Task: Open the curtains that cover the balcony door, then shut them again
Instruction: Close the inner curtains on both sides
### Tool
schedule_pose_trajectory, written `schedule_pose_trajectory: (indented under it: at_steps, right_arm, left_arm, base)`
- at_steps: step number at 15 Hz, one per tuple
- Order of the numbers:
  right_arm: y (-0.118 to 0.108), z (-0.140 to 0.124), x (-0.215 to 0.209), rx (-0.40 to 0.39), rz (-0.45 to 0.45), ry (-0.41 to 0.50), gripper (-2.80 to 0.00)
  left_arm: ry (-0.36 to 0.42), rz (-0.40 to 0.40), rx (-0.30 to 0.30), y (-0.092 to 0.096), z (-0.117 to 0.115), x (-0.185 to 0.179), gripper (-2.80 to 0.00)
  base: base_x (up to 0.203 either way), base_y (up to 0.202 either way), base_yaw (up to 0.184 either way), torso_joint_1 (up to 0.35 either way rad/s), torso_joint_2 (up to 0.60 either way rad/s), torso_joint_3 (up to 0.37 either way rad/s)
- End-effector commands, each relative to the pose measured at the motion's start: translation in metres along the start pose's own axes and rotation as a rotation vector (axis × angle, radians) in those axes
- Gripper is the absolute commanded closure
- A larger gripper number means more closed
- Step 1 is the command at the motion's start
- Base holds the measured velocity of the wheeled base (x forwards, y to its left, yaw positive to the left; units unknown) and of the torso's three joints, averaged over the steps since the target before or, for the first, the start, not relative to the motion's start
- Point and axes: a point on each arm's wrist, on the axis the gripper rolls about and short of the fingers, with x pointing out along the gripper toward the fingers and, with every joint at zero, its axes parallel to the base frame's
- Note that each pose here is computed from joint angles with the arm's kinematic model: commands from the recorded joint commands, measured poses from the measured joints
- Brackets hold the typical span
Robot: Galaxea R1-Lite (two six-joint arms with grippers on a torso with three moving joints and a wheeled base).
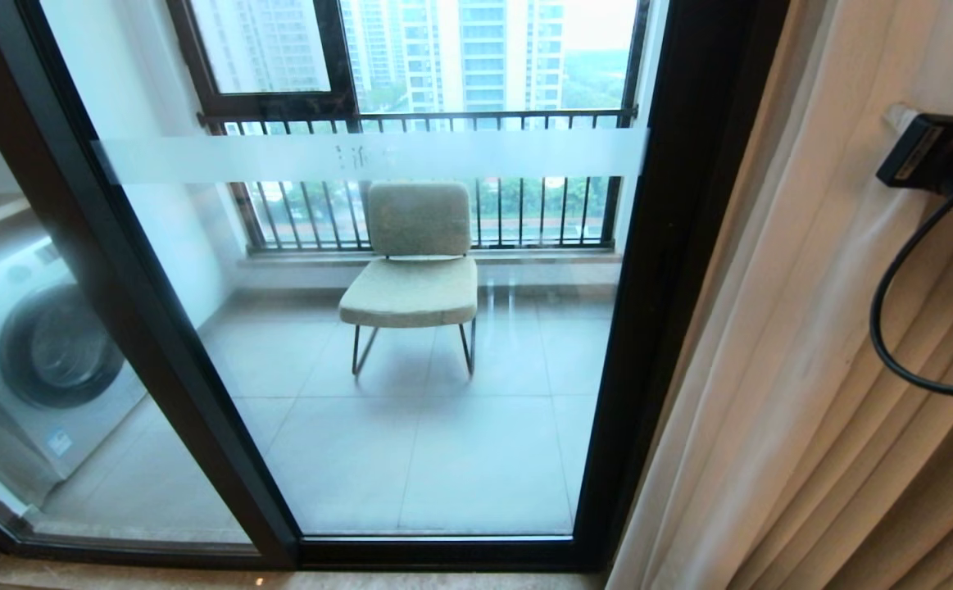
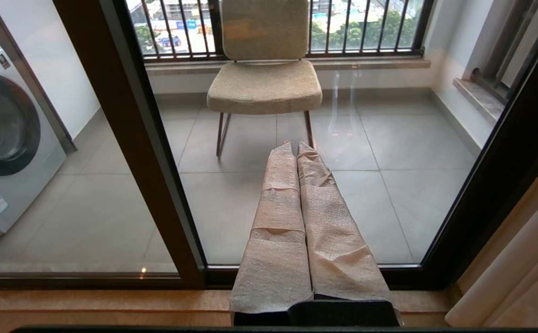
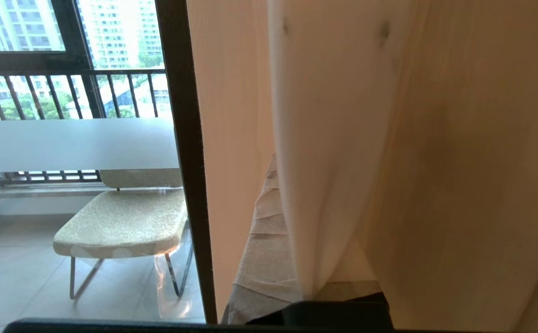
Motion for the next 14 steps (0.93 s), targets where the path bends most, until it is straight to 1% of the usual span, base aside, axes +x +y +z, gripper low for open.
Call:
schedule_pose_trajectory:
  at_steps: [1, 11, 14]
  right_arm:
    - [0.0012, 0.0020, -0.0006, 0.003, 0.000, -0.010, 0.00]
    - [0.0016, 0.0013, 0.0018, 0.003, -0.001, -0.010, 0.00]
    - [0.0020, 0.0002, 0.0046, 0.006, -0.002, -0.032, 0.00]
  left_arm:
    - [-0.001, 0.001, 0.000, 0.0000, 0.0000, 0.0000, 0.00]
    - [-0.002, 0.002, -0.006, 0.0000, 0.0002, -0.0001, 0.00]
    - [-0.002, 0.001, -0.006, 0.0000, 0.0002, -0.0001, 0.00]
  base:
    - [0.000, 0.000, 0.000, 0.000, 0.00, 0.000]
    - [0.000, 0.000, 0.000, 0.000, 0.00, 0.000]
    - [0.002, 0.090, -0.002, 0.003, 0.00, 0.001]
